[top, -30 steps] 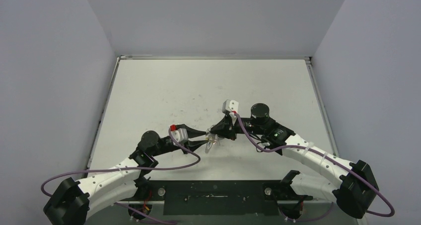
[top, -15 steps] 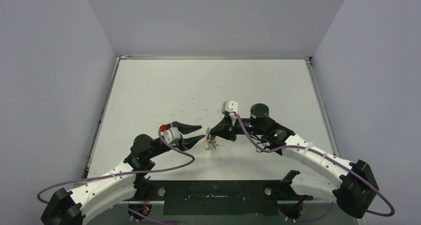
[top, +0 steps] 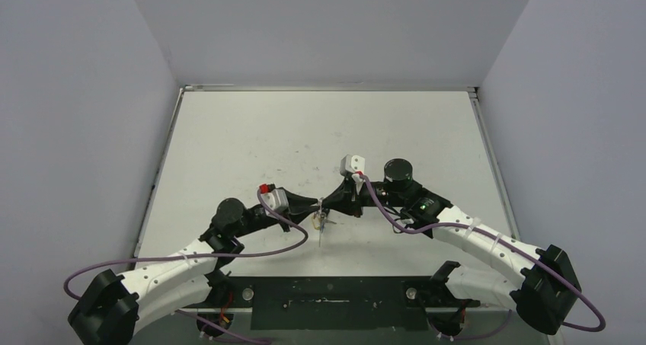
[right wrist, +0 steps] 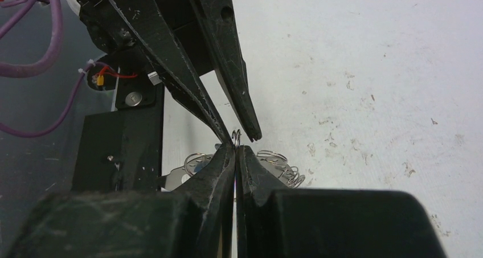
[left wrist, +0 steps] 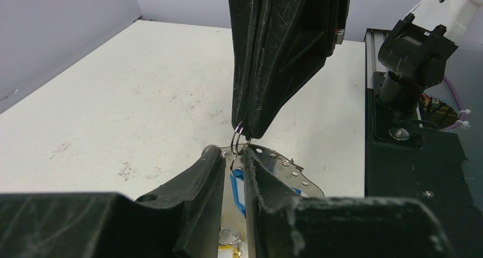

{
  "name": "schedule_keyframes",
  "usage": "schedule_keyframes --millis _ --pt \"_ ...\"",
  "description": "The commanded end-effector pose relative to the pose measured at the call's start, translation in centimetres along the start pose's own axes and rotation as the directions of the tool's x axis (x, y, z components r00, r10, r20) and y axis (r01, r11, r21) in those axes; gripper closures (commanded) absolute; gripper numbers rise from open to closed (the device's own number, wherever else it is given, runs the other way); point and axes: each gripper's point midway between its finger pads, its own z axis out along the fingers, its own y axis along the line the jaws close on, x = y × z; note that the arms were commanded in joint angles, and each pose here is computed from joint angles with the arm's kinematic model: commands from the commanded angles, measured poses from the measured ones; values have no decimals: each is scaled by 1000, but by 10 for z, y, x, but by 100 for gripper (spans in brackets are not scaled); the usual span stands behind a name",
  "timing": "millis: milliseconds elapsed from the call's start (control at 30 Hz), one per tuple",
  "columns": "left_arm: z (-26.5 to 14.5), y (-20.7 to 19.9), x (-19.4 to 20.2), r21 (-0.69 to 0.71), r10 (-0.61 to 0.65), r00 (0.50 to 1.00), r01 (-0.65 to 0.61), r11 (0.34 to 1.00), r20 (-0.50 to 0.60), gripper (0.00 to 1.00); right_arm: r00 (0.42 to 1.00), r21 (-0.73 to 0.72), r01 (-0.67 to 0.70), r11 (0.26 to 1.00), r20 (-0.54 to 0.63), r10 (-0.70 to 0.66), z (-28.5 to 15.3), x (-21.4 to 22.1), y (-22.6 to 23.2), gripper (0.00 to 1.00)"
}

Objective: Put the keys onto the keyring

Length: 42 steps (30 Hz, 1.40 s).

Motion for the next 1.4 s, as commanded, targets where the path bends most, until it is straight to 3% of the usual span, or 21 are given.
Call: schedule_keyframes --millis 0,200,333,533,600,700,800,967,1167,1367 --pt "12 -1 -39 31 27 994 -30 999 109 84 995 -21 67 998 82 -65 1 -28 1 100" --pt "15 -2 -38 48 19 994 -24 999 107 88 995 -20 65 998 78 -63 2 -26 1 100" --pt "14 -2 -39 41 16 994 -21 999 111 100 996 -14 62 998 72 -61 2 -24 -1 100" --pt "9 -1 -42 21 14 994 -16 1000 108 100 997 27 66 997 45 -67 -1 -19 -7 100" --pt "8 2 -40 4 15 996 -15 1000 82 100 997 44 69 997 38 -70 -3 -19 -10 94" --pt "5 6 -38 -22 23 999 -23 999 29 100 997 60 65 996 26 -67 -5 -19 -13 70" --pt "4 8 -33 -33 3 999 -4 999 -44 100 997 64 76 995 8 -77 -6 -18 -14 58" --pt "0 11 -25 -30 13 982 -19 999 -190 100 993 69 117 991 -14 -117 -11 -21 -15 55" --pt "-11 10 -10 -7 10 921 -14 1000 -390 100 989 36 144 989 -41 -143 -12 -23 -12 55" --pt "-19 8 -6 25 26 865 -15 1000 -502 100 989 -30 144 989 -28 -145 -3 -25 -4 56"
